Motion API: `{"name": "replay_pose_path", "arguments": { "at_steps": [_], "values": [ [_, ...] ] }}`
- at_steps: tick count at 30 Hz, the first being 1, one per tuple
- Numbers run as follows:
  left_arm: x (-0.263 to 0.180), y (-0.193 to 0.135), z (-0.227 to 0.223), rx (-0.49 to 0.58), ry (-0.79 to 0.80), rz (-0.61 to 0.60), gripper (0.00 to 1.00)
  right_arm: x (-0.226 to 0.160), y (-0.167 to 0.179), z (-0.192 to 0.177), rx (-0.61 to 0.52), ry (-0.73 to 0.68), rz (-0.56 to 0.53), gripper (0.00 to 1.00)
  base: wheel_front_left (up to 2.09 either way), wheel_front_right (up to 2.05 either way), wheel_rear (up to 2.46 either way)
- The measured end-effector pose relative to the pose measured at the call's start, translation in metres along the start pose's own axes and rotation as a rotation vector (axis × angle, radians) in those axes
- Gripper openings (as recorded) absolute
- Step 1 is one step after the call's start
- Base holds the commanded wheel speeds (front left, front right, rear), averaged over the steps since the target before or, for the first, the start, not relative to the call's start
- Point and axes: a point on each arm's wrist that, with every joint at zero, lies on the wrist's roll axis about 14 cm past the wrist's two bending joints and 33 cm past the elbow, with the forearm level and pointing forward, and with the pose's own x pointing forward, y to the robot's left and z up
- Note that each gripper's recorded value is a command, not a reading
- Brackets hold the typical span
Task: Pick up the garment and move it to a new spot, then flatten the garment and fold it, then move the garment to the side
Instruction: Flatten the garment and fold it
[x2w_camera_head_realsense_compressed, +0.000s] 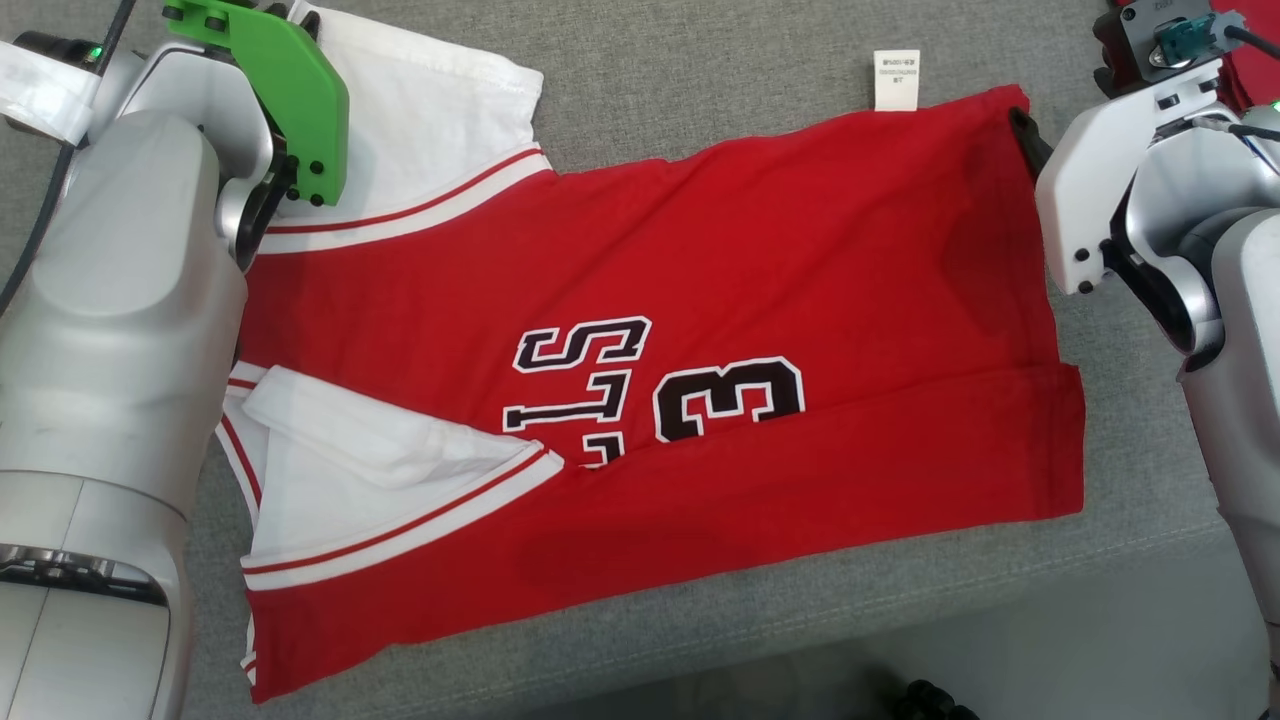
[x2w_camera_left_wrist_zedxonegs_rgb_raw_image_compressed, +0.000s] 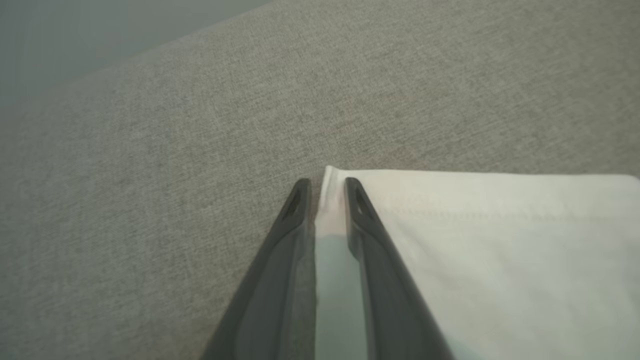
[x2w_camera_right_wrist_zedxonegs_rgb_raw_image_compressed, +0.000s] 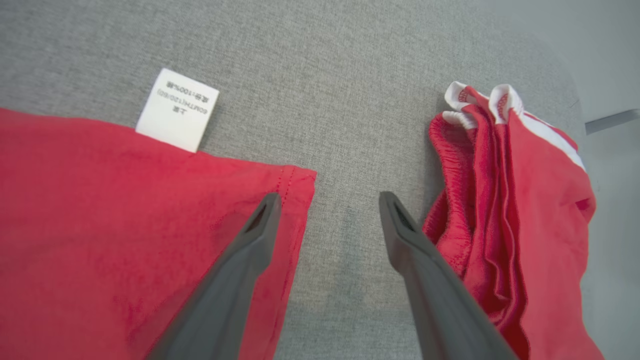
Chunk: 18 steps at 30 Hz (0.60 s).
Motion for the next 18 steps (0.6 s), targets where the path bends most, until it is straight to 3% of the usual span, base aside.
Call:
{"name": "replay_pose_path", "arguments": {
  "at_steps": [11,18],
  "values": [
    [-0.002,-0.011,0.001,-0.024,-0.005,-0.022,0.00,-0.002,-0.022,0.019,0.023,-0.064,-0.059,1.00,0.00,0.00,0.00],
    [-0.004,-0.016,-0.002,-0.029,-0.005,-0.032,0.00,0.009,-0.010,0.011,0.076,0.011,0.004,1.00,0.00,0.00,0.00]
  ]
}}
